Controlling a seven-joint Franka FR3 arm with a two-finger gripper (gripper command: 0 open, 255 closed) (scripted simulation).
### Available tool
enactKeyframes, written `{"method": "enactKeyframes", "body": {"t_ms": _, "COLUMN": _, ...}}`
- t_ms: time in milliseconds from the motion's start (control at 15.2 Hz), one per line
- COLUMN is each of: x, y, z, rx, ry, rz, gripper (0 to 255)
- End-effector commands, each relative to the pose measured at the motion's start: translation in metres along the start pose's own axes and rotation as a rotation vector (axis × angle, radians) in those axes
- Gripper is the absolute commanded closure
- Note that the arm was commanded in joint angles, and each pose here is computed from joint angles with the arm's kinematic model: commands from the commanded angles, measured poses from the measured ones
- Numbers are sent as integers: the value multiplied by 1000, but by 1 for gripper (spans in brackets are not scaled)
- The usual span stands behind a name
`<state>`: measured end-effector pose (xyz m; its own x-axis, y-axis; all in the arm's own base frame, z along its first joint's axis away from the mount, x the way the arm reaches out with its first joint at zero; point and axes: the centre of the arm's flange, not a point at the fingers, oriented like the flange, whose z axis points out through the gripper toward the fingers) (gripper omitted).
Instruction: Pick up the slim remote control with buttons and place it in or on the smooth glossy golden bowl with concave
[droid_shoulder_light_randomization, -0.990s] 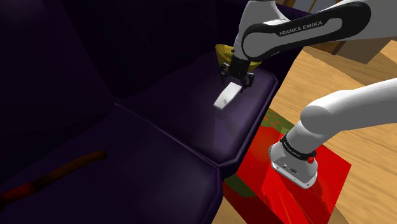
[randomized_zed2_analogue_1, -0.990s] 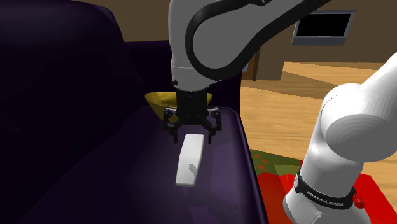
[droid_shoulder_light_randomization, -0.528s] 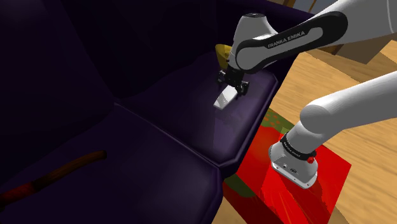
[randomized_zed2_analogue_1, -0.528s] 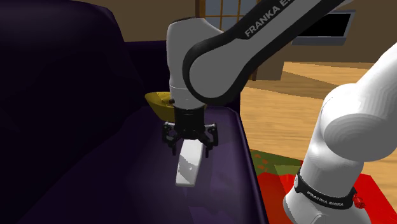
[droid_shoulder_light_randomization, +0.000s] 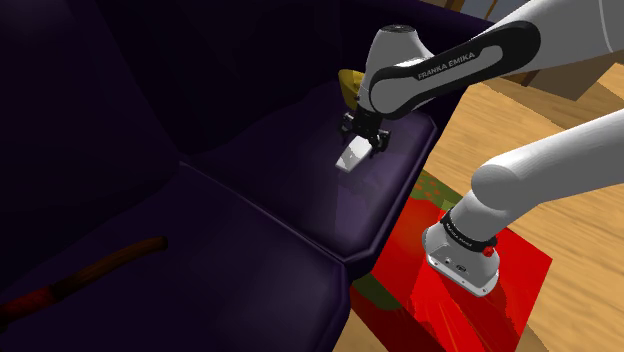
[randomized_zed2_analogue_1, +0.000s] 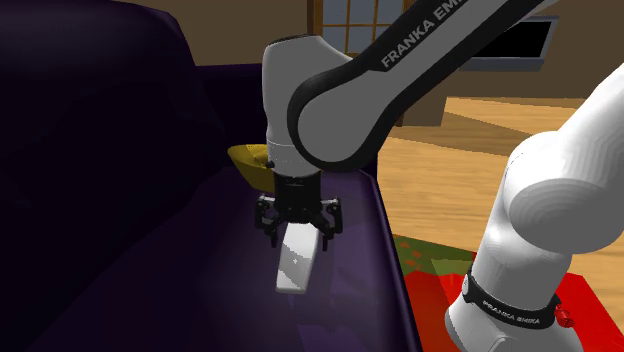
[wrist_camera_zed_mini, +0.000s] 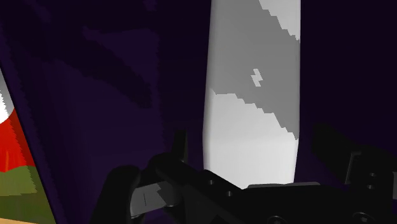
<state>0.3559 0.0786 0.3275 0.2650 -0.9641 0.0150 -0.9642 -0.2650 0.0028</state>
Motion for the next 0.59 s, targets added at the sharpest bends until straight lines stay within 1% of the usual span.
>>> {"method": "enactKeyframes", "body": {"t_ms": 0, "x": 0, "y": 0, "z": 0, "rx": 0, "ry": 0, "rz": 0, "gripper": 0}}
{"method": "enactKeyframes", "body": {"t_ms": 66, "x": 0, "y": 0, "z": 0, "rx": 0, "ry": 0, "rz": 0, "gripper": 255}}
{"method": "enactKeyframes", "body": {"t_ms": 528, "x": 0, "y": 0, "z": 0, "rx": 0, "ry": 0, "rz": 0, "gripper": 255}}
